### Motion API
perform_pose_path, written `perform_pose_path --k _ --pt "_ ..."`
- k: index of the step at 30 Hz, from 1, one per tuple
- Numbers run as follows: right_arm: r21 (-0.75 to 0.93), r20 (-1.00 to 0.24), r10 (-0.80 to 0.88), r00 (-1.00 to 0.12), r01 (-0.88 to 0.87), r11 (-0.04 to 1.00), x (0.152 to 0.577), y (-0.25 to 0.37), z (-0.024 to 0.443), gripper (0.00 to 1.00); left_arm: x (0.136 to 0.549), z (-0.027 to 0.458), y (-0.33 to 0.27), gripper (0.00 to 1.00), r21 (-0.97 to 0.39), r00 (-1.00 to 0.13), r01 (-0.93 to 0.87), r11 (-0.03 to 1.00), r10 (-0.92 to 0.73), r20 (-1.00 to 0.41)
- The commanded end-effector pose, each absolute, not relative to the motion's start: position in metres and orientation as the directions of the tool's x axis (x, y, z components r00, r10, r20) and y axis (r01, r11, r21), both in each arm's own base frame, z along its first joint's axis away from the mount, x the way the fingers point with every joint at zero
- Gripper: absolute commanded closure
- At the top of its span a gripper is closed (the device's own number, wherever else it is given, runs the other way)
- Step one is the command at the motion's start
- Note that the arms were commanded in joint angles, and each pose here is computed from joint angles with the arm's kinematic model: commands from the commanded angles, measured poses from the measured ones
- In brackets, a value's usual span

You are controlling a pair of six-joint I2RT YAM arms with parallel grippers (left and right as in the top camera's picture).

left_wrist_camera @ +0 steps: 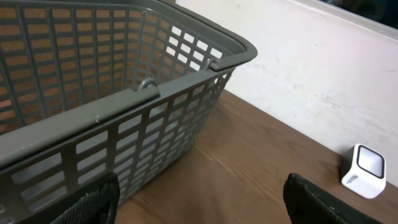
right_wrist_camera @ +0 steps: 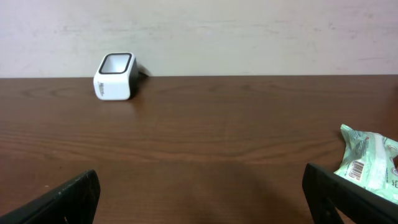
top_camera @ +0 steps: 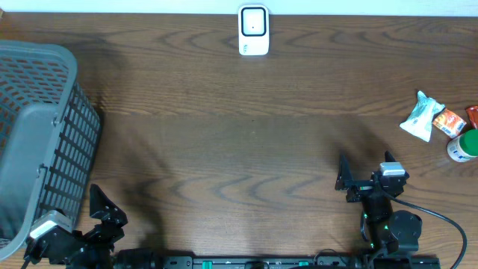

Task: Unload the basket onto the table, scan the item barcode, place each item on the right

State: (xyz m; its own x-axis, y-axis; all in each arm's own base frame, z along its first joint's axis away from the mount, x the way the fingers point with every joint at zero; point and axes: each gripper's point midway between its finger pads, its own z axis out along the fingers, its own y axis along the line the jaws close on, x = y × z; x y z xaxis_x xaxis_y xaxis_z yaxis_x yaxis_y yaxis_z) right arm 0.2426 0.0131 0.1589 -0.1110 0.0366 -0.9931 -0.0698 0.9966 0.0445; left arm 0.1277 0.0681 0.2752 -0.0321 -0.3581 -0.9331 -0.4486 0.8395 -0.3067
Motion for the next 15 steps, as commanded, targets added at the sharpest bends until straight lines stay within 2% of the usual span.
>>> perform_pose_path --k 1,11,15 --pt "0.035 -0.993 0.027 -0.114 -0.068 0.997 0.243 0.013 0.156 0.01 0.128 0.275 0.067 0.16 -0.318 -0.026 -0.439 0.840 -0.366 -0.930" --pt "0.035 -0.993 0.027 -0.114 -0.068 0.997 0.243 0.013 0.156 0.01 0.127 0.273 0.066 0.15 -0.316 -0.034 -0.439 0.841 -0.367 -0.930" --pt "0.035 -0.993 0.027 -0.114 -0.068 0.997 0.243 0.013 0.156 0.01 0.139 0.261 0.063 0.16 -0.314 -0.061 -0.421 0.851 -0.372 -0.926"
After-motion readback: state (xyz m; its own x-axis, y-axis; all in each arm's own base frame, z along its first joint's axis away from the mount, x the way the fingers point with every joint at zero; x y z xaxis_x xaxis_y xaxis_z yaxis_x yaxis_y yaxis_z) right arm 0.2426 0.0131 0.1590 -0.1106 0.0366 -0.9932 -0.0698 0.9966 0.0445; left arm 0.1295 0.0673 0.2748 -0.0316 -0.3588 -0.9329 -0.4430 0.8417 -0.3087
